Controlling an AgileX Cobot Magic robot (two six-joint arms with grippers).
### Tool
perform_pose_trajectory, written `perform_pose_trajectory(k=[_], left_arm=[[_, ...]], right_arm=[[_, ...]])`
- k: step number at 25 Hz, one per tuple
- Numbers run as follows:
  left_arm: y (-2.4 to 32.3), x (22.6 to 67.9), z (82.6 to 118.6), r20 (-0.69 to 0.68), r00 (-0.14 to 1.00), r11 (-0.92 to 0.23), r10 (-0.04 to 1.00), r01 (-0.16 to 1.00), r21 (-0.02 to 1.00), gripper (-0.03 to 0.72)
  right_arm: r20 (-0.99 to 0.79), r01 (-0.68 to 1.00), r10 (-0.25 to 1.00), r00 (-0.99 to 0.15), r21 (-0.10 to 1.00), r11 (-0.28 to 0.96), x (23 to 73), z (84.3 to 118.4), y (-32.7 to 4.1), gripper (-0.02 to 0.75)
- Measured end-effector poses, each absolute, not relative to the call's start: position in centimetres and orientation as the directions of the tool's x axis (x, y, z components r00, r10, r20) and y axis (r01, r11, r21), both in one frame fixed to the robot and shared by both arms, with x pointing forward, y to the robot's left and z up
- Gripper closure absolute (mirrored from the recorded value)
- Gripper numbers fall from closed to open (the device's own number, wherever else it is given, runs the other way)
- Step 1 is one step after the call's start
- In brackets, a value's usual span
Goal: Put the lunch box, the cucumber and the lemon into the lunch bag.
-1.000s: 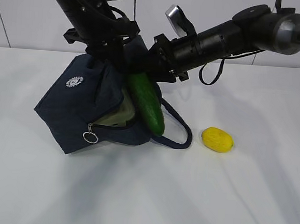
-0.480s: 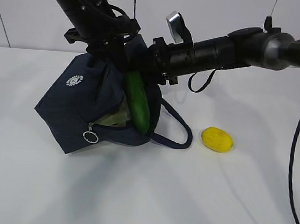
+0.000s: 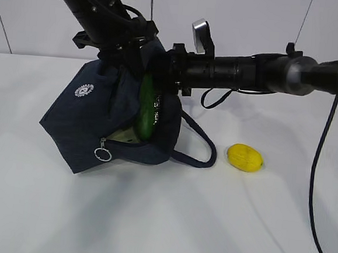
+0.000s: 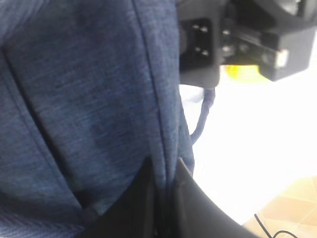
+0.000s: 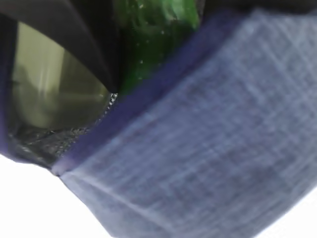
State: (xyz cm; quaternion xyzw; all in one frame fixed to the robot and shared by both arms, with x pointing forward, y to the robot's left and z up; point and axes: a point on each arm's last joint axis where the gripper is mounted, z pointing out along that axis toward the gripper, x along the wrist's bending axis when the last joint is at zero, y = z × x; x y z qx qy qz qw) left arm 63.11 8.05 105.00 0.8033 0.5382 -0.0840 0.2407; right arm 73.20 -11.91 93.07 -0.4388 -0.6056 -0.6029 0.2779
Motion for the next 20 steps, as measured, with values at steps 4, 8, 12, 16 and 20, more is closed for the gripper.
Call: perform_pose_trajectory(k=[4,8,12,16,20], left_arm=[[8.0,63.1,105.0,-0.394,0.407,-0.303,0.824,0.905,0.300,0.686],[8.0,63.1,105.0,-0.395,0.406,-0.303,0.824,0.905,0.300,0.686],[8.1,63.1,105.0,-0.393,0.406,-0.304,0.825,0.905,0.297,0.686],[8.1,63.1,105.0,-0.393,0.406,-0.306,0.825,0.906,0.293,0.686],[8.1,63.1,105.0,-0.394,0.406,-0.307,0.825,0.906,0.292,0.686]], right_arm=[[0.883,0.872,0.162,-0.440,0.463,-0.156,73.4,92.0,-11.5,0.411],[0.879,0.866,0.157,-0.451,0.473,-0.162,73.3,91.3,-10.4,0.411],[0.871,0.857,0.165,-0.462,0.487,-0.168,73.1,91.3,-9.4,0.411],[0.867,0.853,0.171,-0.468,0.494,-0.169,73.1,91.2,-9.3,0.384],[0.864,0.850,0.166,-0.475,0.499,-0.167,73.1,91.2,-9.3,0.279]])
